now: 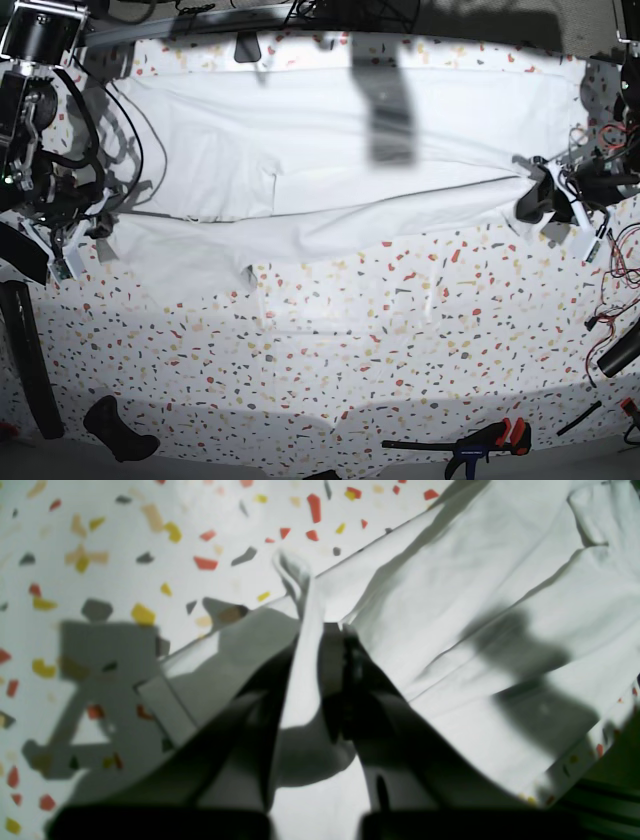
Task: Fold the T-shirt properly
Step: 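Lift both side edges and fold them toward the shirt's middle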
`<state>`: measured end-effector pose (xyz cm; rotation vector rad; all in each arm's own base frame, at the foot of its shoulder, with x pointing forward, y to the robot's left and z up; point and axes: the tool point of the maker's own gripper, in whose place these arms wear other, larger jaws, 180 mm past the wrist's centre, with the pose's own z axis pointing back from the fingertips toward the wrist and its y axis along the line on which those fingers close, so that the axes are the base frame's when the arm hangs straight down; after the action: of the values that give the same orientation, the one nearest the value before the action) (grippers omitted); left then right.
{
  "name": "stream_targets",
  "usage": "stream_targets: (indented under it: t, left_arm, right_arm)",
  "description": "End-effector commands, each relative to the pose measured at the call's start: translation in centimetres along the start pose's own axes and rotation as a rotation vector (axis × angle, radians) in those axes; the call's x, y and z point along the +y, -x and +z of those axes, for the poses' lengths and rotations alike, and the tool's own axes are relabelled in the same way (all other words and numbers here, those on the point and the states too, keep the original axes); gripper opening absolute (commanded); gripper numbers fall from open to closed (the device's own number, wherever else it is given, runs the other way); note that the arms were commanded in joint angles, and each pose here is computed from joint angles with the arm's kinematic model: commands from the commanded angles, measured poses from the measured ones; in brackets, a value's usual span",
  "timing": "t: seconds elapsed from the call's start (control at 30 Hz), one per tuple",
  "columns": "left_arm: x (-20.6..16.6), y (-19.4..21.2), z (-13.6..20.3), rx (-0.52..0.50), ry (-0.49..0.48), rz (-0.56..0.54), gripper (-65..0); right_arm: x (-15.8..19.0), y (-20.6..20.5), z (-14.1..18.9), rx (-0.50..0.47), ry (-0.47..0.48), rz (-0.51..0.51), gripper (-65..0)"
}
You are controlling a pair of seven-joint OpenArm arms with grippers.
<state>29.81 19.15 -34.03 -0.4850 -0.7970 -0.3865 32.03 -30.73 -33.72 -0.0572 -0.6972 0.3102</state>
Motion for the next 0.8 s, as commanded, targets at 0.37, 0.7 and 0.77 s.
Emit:
stream_targets:
  t: [0.37,0.7,0.77]
  left_arm:
    - [-0.6,-1.7,0.9,0.006,0.004,-0.077,-65.0]
    - [-0.8,0.7,1.3,0.160,0.002,-0.101,-65.0]
    - [-0.8,0.7,1.3,0.162,0.001,-0.101,-65.0]
  right_arm:
    - [-0.9,-3.2,2.3,-0.073,0.036,0.069,-65.0]
    - [0.6,-4.7,4.1,-0.091,-0.007,0.107,-65.0]
    - [0.6,-4.0,4.0,-0.074,-0.009,0.109,-65.0]
